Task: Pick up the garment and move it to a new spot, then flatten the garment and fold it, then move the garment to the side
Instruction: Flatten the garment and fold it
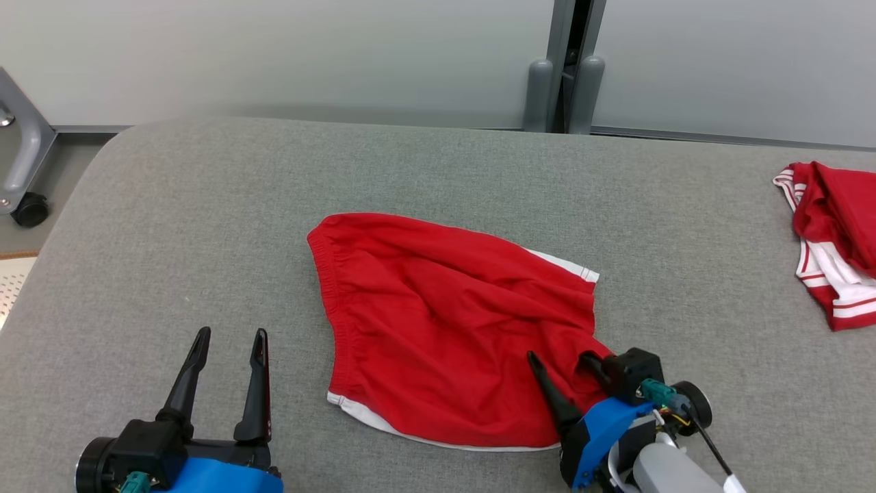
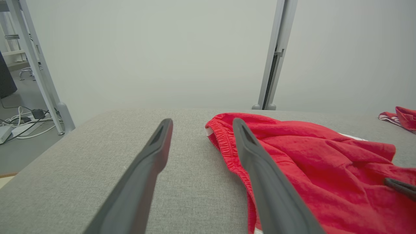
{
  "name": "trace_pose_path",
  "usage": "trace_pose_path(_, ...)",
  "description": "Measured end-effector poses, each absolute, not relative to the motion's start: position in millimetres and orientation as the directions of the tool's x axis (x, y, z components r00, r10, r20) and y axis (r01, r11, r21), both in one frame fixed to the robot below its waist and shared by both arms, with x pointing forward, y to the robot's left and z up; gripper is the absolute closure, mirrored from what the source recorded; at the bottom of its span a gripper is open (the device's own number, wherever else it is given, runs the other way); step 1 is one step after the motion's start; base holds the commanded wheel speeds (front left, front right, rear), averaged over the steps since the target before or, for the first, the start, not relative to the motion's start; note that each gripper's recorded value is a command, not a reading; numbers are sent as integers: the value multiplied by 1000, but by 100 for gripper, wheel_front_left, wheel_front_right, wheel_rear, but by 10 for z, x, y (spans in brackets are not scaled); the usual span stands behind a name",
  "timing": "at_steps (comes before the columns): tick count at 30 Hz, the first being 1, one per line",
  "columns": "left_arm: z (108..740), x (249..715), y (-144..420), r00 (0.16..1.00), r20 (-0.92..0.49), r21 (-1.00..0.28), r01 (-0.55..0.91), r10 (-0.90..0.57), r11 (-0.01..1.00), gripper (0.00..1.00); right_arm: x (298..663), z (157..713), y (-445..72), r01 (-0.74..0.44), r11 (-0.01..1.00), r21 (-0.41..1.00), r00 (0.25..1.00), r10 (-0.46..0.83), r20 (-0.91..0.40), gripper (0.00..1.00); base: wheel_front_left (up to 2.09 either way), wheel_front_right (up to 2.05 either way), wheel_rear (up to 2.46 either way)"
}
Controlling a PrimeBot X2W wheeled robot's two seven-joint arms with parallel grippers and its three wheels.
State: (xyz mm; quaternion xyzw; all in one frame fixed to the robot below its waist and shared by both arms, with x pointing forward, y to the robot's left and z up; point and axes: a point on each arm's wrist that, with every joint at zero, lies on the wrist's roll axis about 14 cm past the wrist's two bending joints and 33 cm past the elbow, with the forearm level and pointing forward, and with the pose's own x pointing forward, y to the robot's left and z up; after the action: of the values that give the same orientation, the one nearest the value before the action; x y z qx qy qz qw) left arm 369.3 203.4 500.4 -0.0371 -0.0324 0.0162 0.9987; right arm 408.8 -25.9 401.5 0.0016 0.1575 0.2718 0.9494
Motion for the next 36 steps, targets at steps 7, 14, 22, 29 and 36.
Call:
trace_pose_path(7,4988,3693,2046,997,58,-80,-40,45,996,0,4289,4128,-315,-478,872,105,835,489,-253,100,0,0,0)
trace_pose_path(14,4951,3735,2024,998,48,-85,-36,40,996,0,4608,4343,-616,-413,906,92,885,423,-194,100,0,0,0)
trace_pose_path(22,4930,3841,1950,999,44,-88,-13,17,996,0,5031,4545,-860,-386,922,11,907,382,-175,100,0,0,0)
trace_pose_path(29,4895,3876,1914,999,34,-93,-3,7,996,0,5091,4412,-966,-362,932,0,907,353,-229,0,0,0,0)
trace_pose_path(36,4929,3906,1846,999,46,-97,16,-11,995,0,5041,4579,-1226,-295,955,20,943,295,-158,0,0,0,0)
